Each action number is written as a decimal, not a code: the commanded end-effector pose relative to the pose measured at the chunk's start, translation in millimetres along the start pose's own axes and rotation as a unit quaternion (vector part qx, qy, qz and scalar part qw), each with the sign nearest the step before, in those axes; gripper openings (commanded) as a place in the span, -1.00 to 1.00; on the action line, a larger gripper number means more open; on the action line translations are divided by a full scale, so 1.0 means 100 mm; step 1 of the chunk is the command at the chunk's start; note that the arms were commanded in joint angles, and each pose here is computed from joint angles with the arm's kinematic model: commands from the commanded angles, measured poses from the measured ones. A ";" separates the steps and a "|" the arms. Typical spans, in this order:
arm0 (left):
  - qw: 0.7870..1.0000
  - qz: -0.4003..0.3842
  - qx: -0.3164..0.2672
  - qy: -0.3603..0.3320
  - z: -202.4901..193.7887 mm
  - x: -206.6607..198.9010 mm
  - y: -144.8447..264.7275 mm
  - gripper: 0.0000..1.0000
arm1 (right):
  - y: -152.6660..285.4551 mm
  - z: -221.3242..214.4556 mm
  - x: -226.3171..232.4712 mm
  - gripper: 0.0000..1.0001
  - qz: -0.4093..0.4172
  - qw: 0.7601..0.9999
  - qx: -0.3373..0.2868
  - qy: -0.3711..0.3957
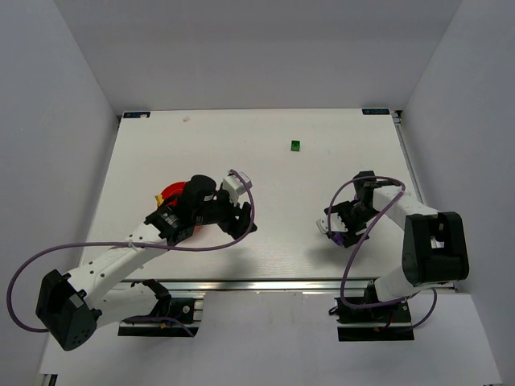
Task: Sort the legos into containers by color
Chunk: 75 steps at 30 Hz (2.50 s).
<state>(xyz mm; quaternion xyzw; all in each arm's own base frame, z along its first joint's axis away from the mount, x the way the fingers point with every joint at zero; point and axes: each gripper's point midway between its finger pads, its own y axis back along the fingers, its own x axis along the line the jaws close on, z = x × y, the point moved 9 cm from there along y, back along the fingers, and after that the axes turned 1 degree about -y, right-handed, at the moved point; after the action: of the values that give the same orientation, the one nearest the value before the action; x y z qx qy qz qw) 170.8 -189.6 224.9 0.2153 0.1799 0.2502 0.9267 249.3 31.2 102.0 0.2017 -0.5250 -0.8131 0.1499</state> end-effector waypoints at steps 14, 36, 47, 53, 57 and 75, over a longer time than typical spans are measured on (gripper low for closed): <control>1.000 -0.006 -0.003 -0.002 -0.01 -0.01 -0.02 0.57 | -0.07 0.14 -0.19 -0.16 -0.008 0.957 -0.012 0.291; 0.942 -0.193 -0.158 0.226 0.67 -0.21 -0.79 0.77 | 0.92 1.14 -0.52 -1.00 -0.240 0.944 -0.180 -0.136; 0.937 -0.151 -0.163 0.270 0.80 -0.18 -1.04 0.84 | 0.88 1.44 -0.49 -1.00 -0.265 0.927 -0.180 -0.194; 0.940 -0.136 -0.139 0.280 0.77 -0.21 -1.15 0.83 | 0.88 1.51 -0.53 -1.00 -0.278 0.921 -0.185 -0.202; 0.940 -0.131 -0.134 0.284 0.78 -0.20 -1.18 0.64 | 0.87 1.52 -0.55 -1.00 -0.286 0.918 -0.178 -0.208; 0.952 -0.086 -0.116 0.270 0.79 -0.11 -1.10 -1.00 | 0.78 1.36 -0.55 -1.00 -0.339 0.890 -0.137 -0.271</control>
<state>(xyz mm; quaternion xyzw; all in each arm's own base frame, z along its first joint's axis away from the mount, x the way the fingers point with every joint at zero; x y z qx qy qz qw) 237.8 -313.8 216.9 0.0218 0.4433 0.2305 0.8660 226.0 138.9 227.1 0.1189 -0.3329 -0.9152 -0.1937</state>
